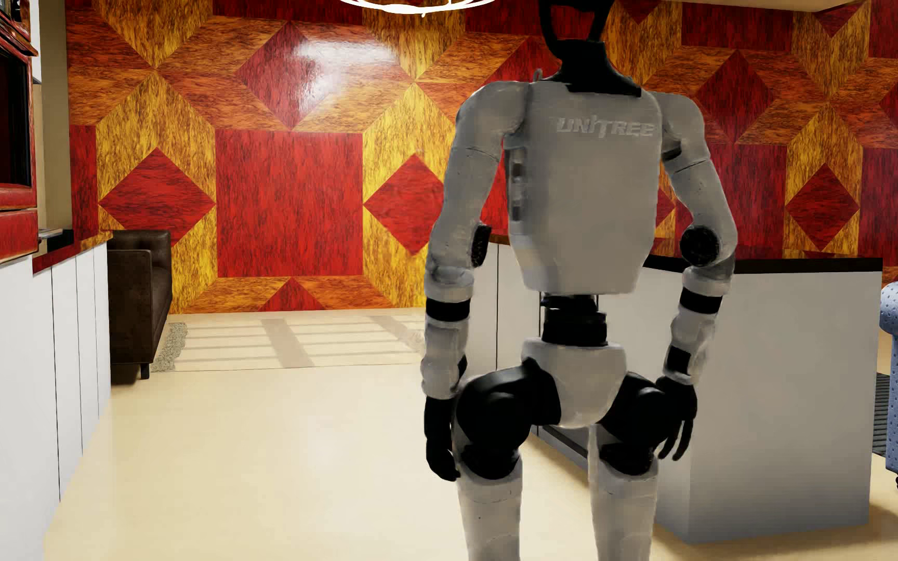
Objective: Walk around the counter
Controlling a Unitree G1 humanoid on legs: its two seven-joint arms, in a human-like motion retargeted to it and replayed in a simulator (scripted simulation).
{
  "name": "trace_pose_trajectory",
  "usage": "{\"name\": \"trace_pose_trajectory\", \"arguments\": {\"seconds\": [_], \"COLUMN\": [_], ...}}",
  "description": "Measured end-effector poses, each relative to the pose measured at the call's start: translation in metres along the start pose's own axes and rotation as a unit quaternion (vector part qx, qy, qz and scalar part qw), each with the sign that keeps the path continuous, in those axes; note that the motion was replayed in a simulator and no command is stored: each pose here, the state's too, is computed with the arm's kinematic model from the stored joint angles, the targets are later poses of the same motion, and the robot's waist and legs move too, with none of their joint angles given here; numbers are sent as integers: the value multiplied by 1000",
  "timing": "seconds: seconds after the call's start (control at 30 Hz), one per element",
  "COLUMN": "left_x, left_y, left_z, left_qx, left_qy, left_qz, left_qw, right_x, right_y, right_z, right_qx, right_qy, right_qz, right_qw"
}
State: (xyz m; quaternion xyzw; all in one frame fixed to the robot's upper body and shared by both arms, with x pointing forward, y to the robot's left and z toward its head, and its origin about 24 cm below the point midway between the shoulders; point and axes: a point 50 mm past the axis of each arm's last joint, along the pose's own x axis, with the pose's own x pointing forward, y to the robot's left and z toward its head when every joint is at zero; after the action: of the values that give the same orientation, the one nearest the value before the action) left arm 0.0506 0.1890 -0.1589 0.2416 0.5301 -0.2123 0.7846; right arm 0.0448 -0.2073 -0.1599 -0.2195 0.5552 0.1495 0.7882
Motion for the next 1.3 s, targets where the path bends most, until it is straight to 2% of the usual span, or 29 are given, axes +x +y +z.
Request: {"name": "trace_pose_trajectory", "arguments": {"seconds": [0.17, 0.33, 0.53, 0.6, 0.73, 0.97, 1.13, 1.3], "left_x": [-2, -1, 0, 2, 4, -11, -15, -13], "left_y": [6, 26, 40, 40, 7, -13, -16, -18], "left_z": [11, 51, 82, 71, 18, -32, -40, -44], "left_qx": [4, -7, 34, 26, 34, 14, 5, 4], "left_qy": [-30, -100, -144, -122, -26, 46, 53, 72], "left_qz": [7, 36, 44, 45, -1, -21, -22, -24], "left_qw": [1000, 994, 988, 991, 999, 999, 998, 997], "right_x": [-3, -9, -15, -18, -17, -4, -3, -4], "right_y": [-2, 2, 14, 16, 15, -11, -39, -14], "right_z": [-7, -22, -51, -60, -62, 13, 54, 6], "right_qx": [13, 25, 6, 11, 3, 17, 3, 23], "right_qy": [4, 20, 78, 95, 105, -39, -108, -23], "right_qz": [-6, -6, 16, 16, 17, -19, -51, -25], "right_qw": [1000, 999, 997, 995, 994, 999, 993, 999]}}
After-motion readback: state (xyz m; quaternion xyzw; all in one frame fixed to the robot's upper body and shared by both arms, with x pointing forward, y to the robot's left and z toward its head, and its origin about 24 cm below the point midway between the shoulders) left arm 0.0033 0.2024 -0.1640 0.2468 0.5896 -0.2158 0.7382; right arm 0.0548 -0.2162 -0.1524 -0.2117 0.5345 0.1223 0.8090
